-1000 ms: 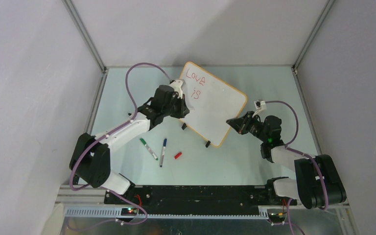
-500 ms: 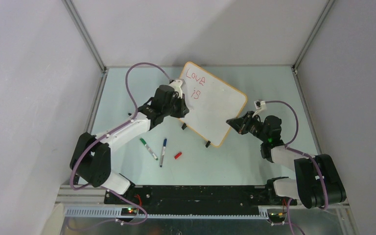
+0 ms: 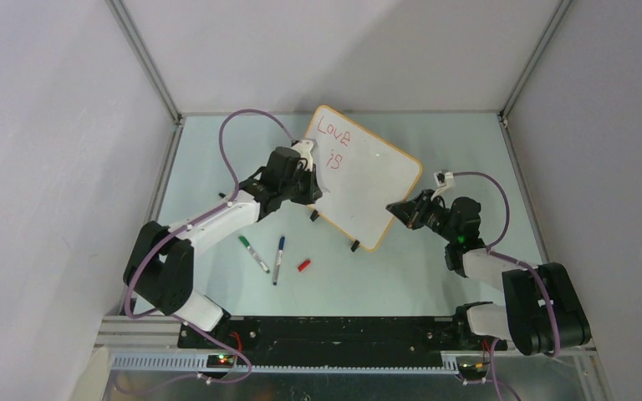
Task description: Write a sentence on the whiteboard
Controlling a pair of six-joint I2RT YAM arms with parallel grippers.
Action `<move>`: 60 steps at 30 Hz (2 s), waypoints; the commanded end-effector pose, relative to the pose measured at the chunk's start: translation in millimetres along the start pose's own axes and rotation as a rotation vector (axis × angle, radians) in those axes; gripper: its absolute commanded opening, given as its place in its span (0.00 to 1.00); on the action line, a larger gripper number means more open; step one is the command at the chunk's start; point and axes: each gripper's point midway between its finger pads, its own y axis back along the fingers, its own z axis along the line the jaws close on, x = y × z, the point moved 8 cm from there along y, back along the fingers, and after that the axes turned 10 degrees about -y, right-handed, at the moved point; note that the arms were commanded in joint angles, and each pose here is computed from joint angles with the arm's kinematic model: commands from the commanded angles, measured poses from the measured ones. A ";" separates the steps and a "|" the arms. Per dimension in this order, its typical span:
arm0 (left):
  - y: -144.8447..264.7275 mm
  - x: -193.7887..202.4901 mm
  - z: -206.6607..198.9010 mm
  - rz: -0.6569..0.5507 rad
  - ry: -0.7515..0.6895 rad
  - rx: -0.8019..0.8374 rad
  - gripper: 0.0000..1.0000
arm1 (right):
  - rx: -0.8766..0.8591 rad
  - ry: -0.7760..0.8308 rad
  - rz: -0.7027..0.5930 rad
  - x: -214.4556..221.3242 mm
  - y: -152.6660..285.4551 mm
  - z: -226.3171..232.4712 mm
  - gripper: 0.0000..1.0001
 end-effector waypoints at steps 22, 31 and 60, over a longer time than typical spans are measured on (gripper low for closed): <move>-0.5 -17.7 -5.1 -0.029 0.035 0.047 0.00 | 0.070 0.024 -0.052 -4.7 -0.3 -12.8 0.00; -1.0 -16.3 -7.7 -0.019 0.038 0.068 0.00 | 0.069 0.024 -0.050 -4.6 -0.4 -12.6 0.00; 12.0 -28.5 4.7 -0.115 0.073 0.021 0.00 | 0.066 0.024 -0.048 -4.3 0.0 -11.8 0.00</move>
